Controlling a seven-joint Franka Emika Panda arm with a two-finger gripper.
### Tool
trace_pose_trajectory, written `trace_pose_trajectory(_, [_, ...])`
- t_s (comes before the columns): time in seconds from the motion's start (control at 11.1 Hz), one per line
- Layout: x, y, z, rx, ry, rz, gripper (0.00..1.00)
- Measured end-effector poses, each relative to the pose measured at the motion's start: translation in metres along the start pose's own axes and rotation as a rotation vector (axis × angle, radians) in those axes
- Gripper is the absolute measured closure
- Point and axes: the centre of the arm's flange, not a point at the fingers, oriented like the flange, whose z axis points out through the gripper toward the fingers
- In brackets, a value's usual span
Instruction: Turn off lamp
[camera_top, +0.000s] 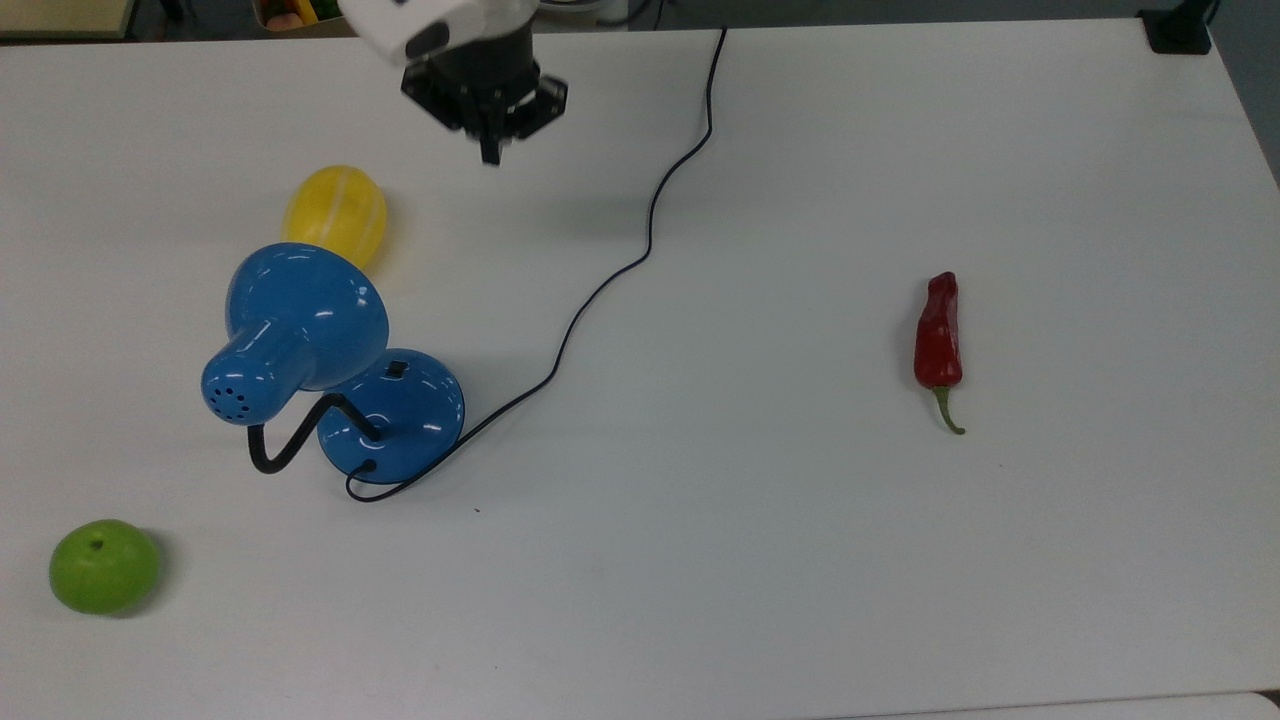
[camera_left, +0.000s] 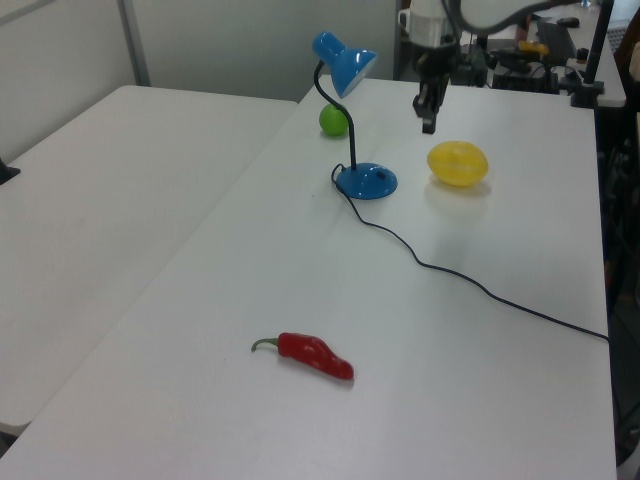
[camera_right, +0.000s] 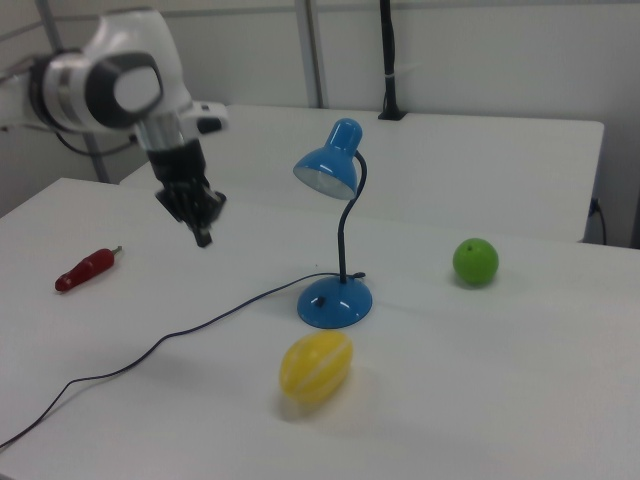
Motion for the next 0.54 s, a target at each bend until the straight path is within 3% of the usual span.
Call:
trace_pose_trajectory(0.27, [-0.026, -0.006, -0.078, 0.002, 0.000, -0.039, 0.99])
trace_pose_trajectory(0.54, [-0.044, -0.012, -0.108, 0.008, 0.027, -0.058, 0.99])
